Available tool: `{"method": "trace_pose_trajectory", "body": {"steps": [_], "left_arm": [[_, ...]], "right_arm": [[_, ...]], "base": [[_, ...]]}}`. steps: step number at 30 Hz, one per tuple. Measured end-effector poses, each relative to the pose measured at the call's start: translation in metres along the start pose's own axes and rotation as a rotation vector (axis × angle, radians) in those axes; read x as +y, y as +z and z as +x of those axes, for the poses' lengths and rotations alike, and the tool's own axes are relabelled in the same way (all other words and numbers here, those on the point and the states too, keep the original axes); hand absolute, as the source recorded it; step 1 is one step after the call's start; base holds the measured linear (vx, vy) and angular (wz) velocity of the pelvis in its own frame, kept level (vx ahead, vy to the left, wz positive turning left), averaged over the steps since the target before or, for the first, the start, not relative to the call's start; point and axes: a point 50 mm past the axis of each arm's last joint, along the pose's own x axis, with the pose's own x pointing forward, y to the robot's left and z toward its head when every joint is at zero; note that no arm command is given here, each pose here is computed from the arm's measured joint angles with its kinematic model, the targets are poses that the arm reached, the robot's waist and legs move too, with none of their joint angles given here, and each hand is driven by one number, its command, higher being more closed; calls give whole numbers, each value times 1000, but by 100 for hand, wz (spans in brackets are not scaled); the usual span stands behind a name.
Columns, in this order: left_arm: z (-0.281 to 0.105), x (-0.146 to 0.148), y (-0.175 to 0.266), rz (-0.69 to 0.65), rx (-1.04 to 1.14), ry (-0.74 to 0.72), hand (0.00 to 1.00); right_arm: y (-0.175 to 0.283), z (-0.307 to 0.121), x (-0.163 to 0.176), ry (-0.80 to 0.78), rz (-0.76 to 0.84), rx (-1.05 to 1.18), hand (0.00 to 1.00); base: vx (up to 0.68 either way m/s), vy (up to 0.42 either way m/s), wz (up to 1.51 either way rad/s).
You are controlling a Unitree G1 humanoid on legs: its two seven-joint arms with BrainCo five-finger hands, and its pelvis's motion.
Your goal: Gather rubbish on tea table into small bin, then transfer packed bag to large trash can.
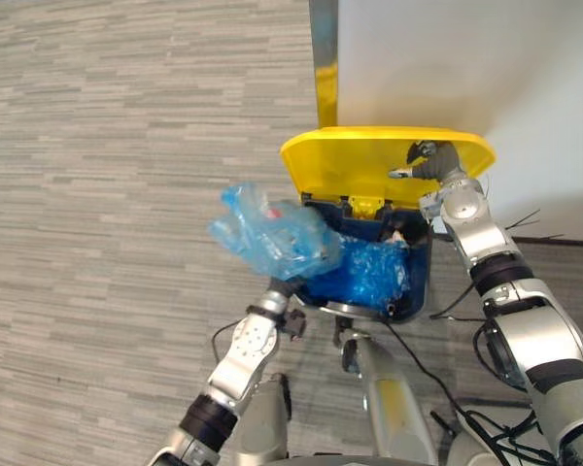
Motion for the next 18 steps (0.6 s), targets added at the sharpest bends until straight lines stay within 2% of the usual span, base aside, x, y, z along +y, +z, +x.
{"method": "trace_pose_trajectory", "body": {"steps": [2, 7, 9, 10, 13, 18], "left_arm": [[21, -20, 20, -19, -90, -91, 100], [55, -34, 44, 33, -182, -159, 100], [64, -32, 38, 68, -156, -139, 100], [71, -24, 21, 138, -75, -100, 100], [73, -13, -7, 242, 61, -66, 100], [83, 7, -23, 325, 184, 34, 100]], "right_arm": [[15, 6, -10, -24, -7, -39, 0], [36, 13, -12, -20, 3, -95, 0], [40, 13, -9, -3, -6, -110, 0], [48, 14, -7, 3, -13, -137, 0], [66, 13, -9, -4, -4, -214, 0], [103, 8, -12, -13, 13, -364, 0]], "base": [[-2, -109, 55], [31, -43, -9], [-67, 7, -11], [-90, 27, -11], [-90, 29, -17], [-25, -7, -16]]}}
